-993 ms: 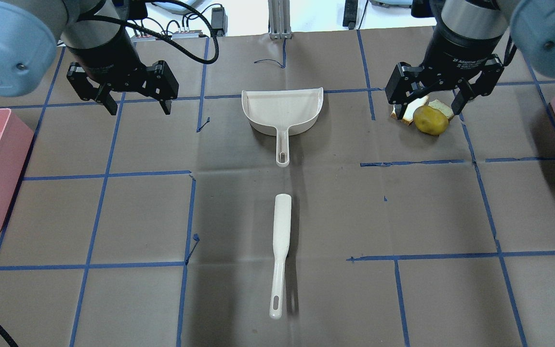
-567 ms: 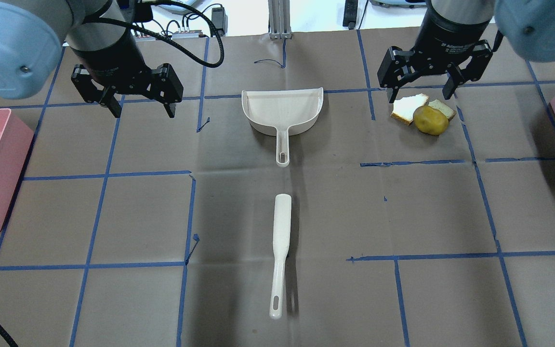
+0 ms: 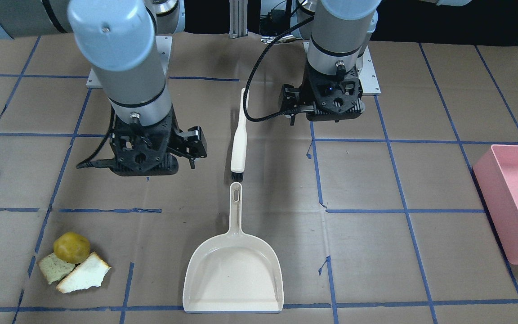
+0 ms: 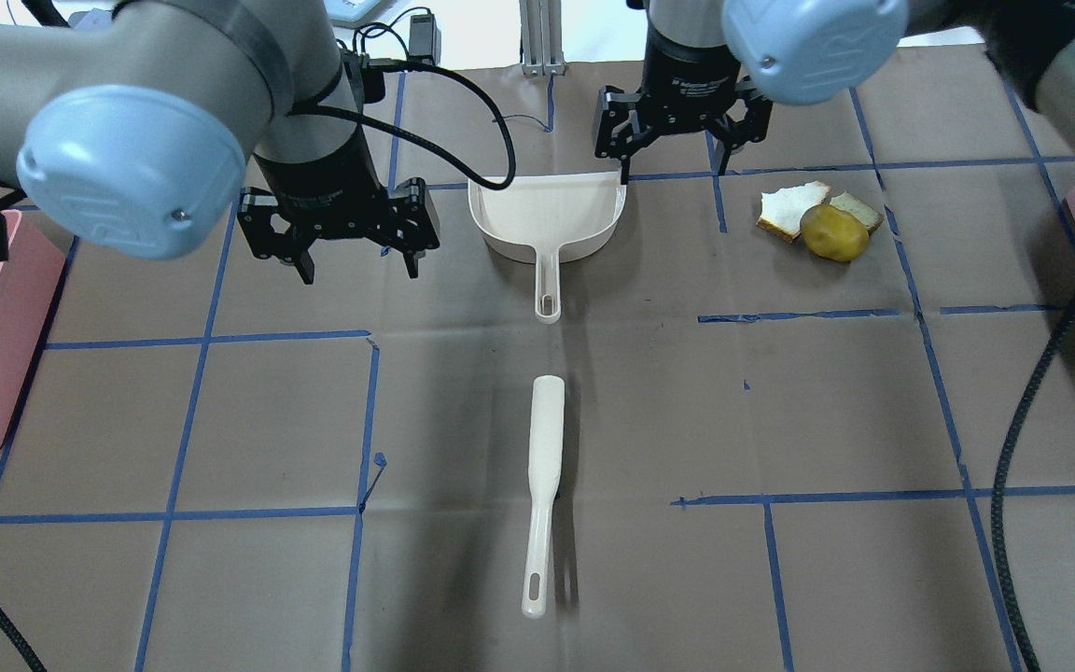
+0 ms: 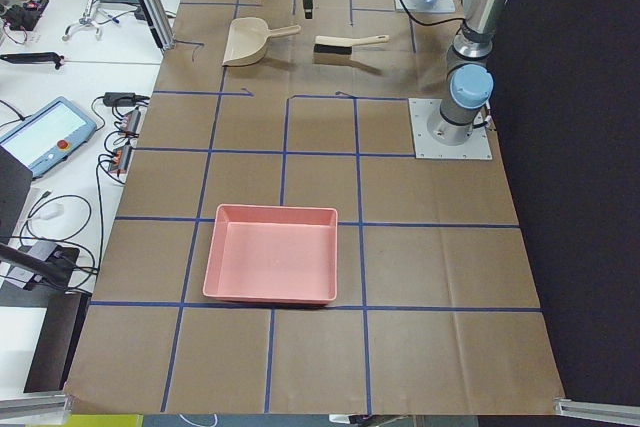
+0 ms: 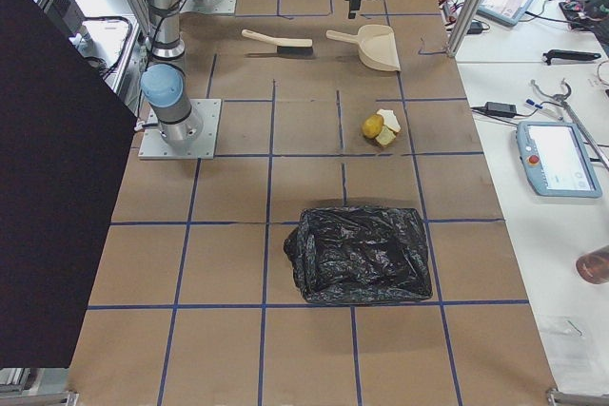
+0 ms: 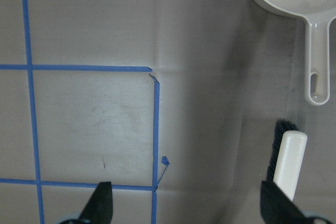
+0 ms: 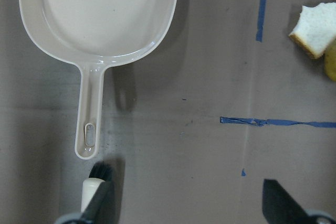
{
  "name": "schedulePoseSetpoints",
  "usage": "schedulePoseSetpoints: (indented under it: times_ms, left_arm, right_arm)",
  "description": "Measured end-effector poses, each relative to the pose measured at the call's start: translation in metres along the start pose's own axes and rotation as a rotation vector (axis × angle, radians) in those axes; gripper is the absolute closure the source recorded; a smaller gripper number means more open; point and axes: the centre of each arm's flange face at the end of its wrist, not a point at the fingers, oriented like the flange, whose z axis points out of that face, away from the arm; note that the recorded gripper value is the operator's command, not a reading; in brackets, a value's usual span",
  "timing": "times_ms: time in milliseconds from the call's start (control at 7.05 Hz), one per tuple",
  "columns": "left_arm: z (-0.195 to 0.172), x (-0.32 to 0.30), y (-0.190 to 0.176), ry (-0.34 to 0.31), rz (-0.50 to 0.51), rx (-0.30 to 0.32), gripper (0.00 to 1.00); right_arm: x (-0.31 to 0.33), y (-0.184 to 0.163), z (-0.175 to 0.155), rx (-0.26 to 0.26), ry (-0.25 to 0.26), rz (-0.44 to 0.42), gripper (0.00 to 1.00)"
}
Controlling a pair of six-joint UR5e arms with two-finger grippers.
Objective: Sweep and dump trash in nearest bin
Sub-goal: 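Lower the left gripper to the brush handle while the right moves over the dustpan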
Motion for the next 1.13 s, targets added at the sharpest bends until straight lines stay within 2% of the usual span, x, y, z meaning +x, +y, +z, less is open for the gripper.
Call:
schedulePoseSetpoints:
  times_ms: [284,425,709,1134]
  left_arm:
    - [0.032,0.012,0.031,0.004,0.005,-0.028,0.05]
    - [0.053,0.013,0.043,0.021,-0.001,-0.042,0.01]
    - [0.091,0.017,0.053,0.052,-0.033,-0.009,0.00]
    - [0.130,0.066,0.069,0.053,0.017,-0.017,0.00]
  right_arm:
    - [-0.007,-0.011,0.018,-0.009,-0.001,-0.011,0.00]
    - [0.005,-0.015,0.018,-0.009,0.000,-0.006,0.00]
    - [0.047,-0.024,0.013,-0.012,0.002,0.023,0.00]
    - [0.058,-0.026,0.011,-0.010,0.002,0.029,0.00]
